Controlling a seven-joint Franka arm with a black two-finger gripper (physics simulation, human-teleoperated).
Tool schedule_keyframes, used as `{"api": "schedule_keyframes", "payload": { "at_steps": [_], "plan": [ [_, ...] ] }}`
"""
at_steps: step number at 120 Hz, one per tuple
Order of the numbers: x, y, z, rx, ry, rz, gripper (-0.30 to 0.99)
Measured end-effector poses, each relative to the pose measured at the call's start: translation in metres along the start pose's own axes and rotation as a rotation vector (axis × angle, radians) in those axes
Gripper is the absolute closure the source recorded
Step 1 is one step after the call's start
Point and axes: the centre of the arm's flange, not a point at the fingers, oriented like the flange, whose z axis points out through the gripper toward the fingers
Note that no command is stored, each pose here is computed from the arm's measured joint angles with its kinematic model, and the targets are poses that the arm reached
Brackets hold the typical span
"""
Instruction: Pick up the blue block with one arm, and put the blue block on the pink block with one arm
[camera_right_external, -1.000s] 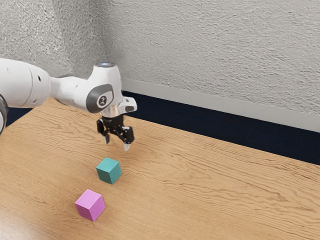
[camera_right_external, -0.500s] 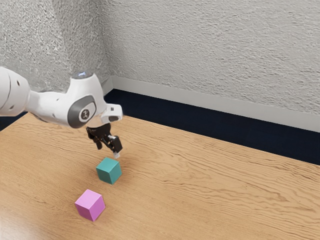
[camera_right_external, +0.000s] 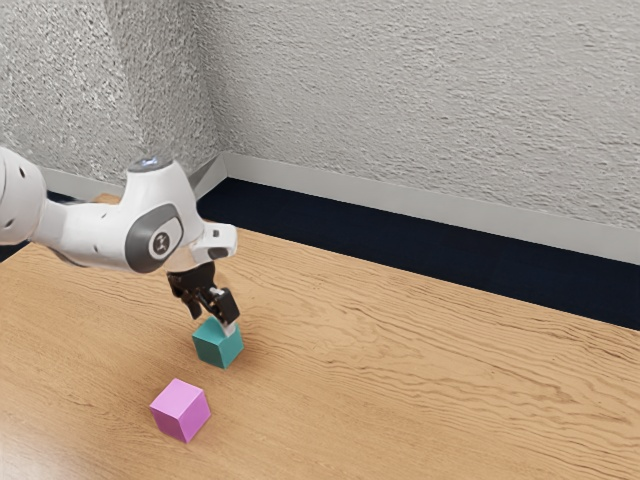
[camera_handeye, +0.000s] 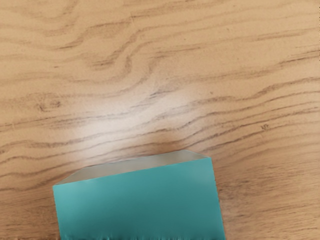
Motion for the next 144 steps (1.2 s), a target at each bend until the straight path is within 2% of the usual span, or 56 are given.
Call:
{"api": "schedule_keyframes", "payload": {
  "at_steps": [46, 67, 102, 144],
  "plan": [
    [-0.007, 0.001, 0.011, -0.022, -0.056, -0.091, 0.0],
    [-0.005, 0.0, 0.02, -0.02, -0.059, -0.087, 0.0],
    [0.001, -0.003, 0.029, 0.035, -0.041, -0.014, 0.0],
    [0.003, -0.004, 0.04, 0.036, -0.036, -0.011, 0.0]
  ]
}}
